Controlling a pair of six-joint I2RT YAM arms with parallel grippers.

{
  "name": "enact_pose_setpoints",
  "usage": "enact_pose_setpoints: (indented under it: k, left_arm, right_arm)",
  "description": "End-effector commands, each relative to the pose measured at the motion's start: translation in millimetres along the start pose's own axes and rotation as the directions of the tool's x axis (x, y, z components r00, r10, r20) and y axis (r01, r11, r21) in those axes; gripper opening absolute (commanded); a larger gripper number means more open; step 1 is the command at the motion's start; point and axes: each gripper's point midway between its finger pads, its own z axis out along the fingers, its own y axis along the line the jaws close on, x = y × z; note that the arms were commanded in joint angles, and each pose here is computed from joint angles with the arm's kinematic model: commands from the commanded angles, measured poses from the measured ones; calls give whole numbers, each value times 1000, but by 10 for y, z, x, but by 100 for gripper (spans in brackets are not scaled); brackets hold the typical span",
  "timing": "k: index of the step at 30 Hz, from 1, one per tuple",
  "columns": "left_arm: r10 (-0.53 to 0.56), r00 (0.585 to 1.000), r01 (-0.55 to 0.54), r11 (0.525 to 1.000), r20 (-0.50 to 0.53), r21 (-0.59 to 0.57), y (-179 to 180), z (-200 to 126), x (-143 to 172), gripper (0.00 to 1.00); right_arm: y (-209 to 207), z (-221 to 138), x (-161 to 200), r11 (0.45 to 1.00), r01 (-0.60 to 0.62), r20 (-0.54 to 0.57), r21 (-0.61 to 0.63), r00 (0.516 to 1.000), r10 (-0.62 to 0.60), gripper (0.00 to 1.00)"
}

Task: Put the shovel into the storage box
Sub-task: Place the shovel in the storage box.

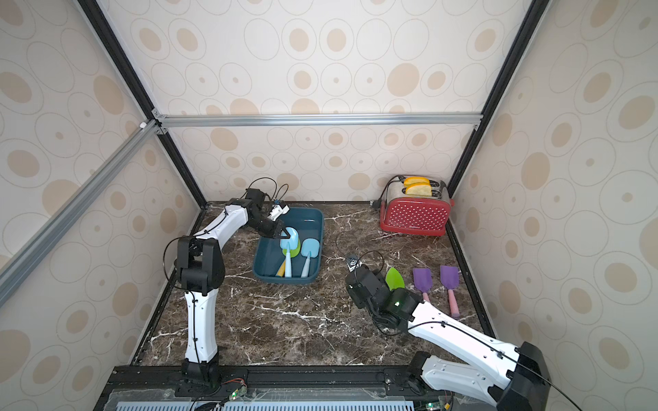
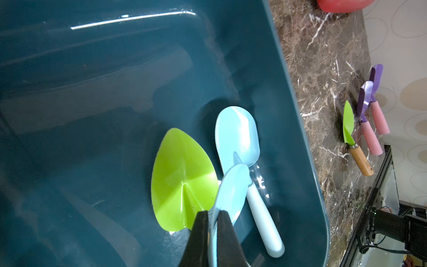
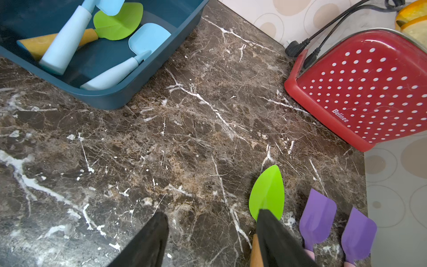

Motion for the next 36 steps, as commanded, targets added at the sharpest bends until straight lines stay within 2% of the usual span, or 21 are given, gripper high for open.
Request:
enact_pose_setpoints:
  k: [1,11,15,20,23,29,36]
  left_arm:
    - [-3,999,4,1000,-35,24,28,74,55,0]
    - [-21,999,23,998,-28,52,93,228,33,1]
    - [-42,998,44,998,-45,40,163,296,78,10]
    - [-45,998,46,999,-42,28,184,301,80,27]
    - [-47,998,47,999,-33,20,186,279,53,34]
    - [-41,999,41,999,-6,-10,176,190,-28,38]
    - [-12,999,16,996,45,-92,124,-115,-189,41]
  right_arm:
    - [-78,-34,-23,999,-19,-18,37,1000,20,67]
    - [-172,-158,-39,994,-95,-50,60,994,98,67]
    - [-226,-214,-17,991,-115,-59,74,991,119,67]
    - [-251,-235,7,989,-122,-68,83,990,127,67]
    - [-260,-233,24,988,-122,-69,90,989,129,67]
    - [-287,-231,41,988,-115,-69,105,990,122,67]
    - [-280,-209,52,989,-102,-76,109,991,110,67]
